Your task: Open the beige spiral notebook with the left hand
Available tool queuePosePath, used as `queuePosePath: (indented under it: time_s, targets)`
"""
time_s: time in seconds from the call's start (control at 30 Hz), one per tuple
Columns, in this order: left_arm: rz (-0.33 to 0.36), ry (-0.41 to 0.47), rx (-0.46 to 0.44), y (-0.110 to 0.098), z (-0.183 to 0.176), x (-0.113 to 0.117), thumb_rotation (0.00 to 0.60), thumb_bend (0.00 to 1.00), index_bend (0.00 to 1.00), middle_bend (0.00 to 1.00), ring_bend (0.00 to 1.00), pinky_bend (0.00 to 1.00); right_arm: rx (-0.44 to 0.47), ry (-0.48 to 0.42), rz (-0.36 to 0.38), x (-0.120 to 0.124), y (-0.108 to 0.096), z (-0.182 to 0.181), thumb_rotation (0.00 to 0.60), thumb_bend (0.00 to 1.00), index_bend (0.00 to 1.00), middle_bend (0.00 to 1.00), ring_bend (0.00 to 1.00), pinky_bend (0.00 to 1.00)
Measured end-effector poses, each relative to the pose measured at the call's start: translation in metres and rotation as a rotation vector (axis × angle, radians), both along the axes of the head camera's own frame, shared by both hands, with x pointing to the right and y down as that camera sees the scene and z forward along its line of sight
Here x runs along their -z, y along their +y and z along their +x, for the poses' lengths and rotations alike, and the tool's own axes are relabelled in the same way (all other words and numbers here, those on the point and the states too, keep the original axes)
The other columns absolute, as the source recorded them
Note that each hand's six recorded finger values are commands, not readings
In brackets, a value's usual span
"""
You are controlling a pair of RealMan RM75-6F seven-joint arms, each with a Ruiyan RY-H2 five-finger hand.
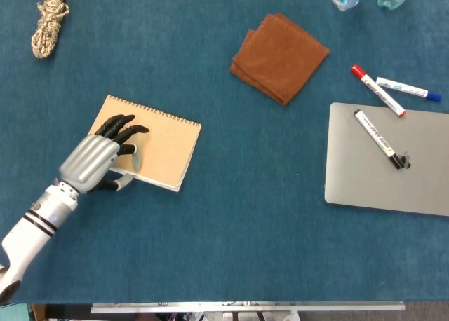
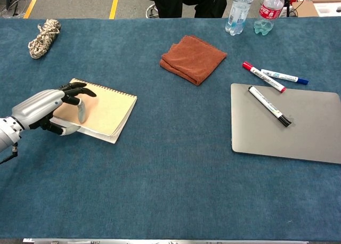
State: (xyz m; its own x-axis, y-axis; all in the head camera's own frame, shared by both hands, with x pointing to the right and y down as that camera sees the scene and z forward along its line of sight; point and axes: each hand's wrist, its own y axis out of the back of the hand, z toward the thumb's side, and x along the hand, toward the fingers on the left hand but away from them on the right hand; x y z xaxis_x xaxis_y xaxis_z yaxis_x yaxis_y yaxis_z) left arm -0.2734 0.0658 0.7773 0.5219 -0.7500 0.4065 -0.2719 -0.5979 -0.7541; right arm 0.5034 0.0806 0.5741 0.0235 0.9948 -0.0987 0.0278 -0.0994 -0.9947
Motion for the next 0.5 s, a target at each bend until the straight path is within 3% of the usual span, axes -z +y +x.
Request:
queuePosePath:
  time_s: [0.23, 0.5]
  targets:
    - [-0.007, 0.018, 0.033, -0.005, 0.009, -0.004, 0.6, 0.33, 0.63, 0.22, 0.01, 0.0, -0.001, -0.004, -0.001, -0.001, 0.0, 0.002, 0.6, 0.15, 0.14, 0.2, 0.1, 0.18]
    - [0.013, 0.034, 0.051, -0.01, 0.017, -0.001, 0.6, 0.37, 0.52, 0.22, 0.01, 0.0, -0.006, -0.008, 0.002, -0.001, 0.001, 0.004, 0.6, 0.15, 0.14, 0.2, 0.1, 0.18]
